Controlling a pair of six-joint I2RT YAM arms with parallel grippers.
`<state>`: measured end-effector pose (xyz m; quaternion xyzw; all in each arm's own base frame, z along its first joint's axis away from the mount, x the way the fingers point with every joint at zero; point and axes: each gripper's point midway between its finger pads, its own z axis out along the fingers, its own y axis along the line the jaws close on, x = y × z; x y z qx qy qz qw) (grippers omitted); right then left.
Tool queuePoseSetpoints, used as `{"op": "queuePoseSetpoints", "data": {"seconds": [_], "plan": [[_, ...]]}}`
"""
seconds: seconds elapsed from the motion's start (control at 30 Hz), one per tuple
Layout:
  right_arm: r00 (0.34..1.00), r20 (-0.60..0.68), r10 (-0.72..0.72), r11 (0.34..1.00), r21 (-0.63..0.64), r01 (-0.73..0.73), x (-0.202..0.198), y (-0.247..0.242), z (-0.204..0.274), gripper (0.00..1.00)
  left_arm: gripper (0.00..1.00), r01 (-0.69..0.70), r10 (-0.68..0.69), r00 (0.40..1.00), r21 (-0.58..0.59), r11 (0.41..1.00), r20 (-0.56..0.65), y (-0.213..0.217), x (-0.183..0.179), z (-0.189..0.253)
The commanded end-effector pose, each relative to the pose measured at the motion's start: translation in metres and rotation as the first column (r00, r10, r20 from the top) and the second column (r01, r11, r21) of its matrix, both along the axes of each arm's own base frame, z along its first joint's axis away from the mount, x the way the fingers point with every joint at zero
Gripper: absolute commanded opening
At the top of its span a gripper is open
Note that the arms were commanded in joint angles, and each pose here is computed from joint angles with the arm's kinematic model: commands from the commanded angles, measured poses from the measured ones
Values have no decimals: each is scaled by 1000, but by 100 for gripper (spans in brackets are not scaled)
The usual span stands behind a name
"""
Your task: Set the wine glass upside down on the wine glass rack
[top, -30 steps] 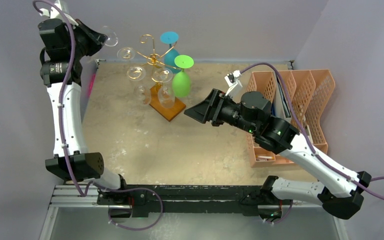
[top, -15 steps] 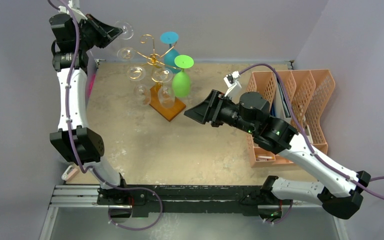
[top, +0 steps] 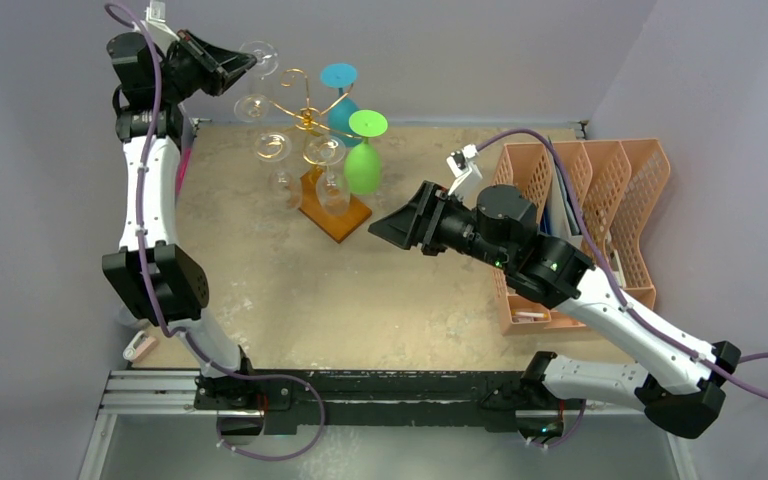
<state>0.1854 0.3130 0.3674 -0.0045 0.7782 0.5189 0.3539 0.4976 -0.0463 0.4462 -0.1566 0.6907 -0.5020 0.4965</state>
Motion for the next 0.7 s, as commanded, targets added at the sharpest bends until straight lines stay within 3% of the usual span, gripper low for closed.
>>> {"op": "queuePoseSetpoints", "data": {"seconds": [0.0,0.67], "plan": [[1000,3,-28,999,17,28,5,-1,3,67,0,-5,7,1000,-55,998,29,-2,0,13],[996,67,-57,998,24,55,14,-1,14,67,0,23,-29,996,-74,997,-80,-37,-15,-6]]}}
